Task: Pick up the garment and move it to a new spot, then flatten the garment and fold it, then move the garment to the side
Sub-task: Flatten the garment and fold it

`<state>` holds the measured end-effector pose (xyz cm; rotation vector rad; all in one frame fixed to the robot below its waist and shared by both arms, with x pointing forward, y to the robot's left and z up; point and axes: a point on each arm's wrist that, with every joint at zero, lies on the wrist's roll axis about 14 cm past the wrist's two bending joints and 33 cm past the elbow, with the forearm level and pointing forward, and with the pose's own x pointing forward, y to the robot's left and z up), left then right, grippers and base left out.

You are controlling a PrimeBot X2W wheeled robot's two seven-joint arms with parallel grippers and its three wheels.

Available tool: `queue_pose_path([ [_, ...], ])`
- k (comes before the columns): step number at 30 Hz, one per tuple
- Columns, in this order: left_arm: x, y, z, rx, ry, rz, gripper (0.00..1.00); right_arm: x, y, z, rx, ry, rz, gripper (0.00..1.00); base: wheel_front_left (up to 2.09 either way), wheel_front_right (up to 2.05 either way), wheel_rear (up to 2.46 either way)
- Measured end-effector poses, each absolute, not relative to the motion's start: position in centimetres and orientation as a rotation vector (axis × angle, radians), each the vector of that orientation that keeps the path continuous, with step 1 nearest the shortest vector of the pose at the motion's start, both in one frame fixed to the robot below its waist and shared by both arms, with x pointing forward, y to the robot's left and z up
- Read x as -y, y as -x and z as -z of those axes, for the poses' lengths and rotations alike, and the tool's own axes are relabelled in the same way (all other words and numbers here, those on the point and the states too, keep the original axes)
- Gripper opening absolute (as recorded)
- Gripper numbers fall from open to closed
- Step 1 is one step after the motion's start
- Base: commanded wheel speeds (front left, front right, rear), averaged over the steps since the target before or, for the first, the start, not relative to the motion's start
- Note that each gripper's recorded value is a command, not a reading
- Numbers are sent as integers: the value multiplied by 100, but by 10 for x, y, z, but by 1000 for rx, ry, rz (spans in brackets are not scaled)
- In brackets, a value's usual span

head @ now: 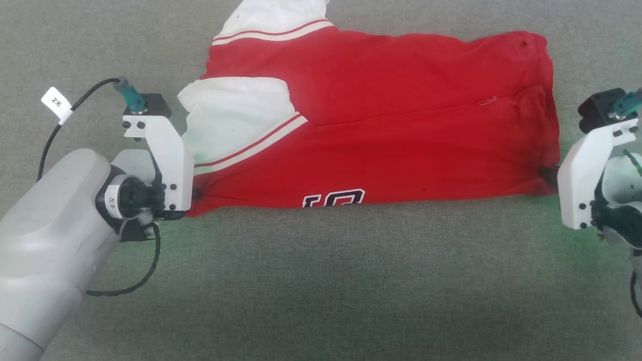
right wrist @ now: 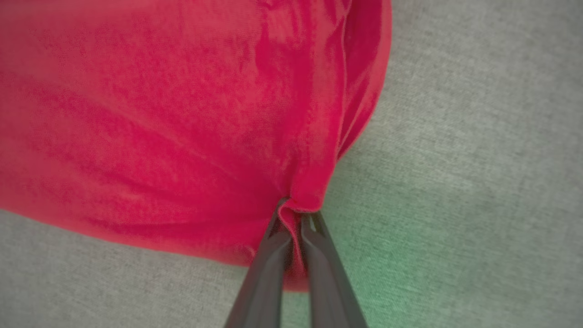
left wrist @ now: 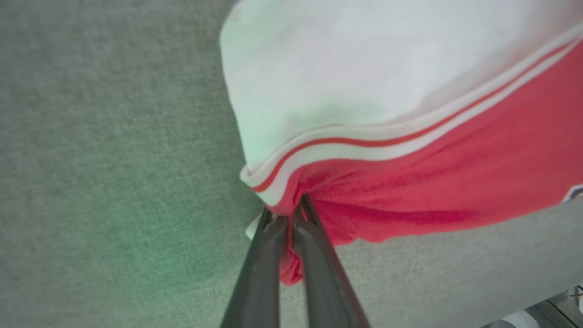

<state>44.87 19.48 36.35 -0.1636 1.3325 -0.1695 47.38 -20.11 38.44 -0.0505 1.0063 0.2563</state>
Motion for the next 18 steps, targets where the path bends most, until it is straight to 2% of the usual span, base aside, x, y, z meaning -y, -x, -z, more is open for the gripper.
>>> queue_pose_path([
  [11,-202,-425,-387,-1365,96,166,0,208,-462,-410,-1006,103,-275,0,0,0,0],
  [18,-207,-405,-399,-1373,71,157,0,210,-440,-416,-1046,116,-299,0,0,0,0],
])
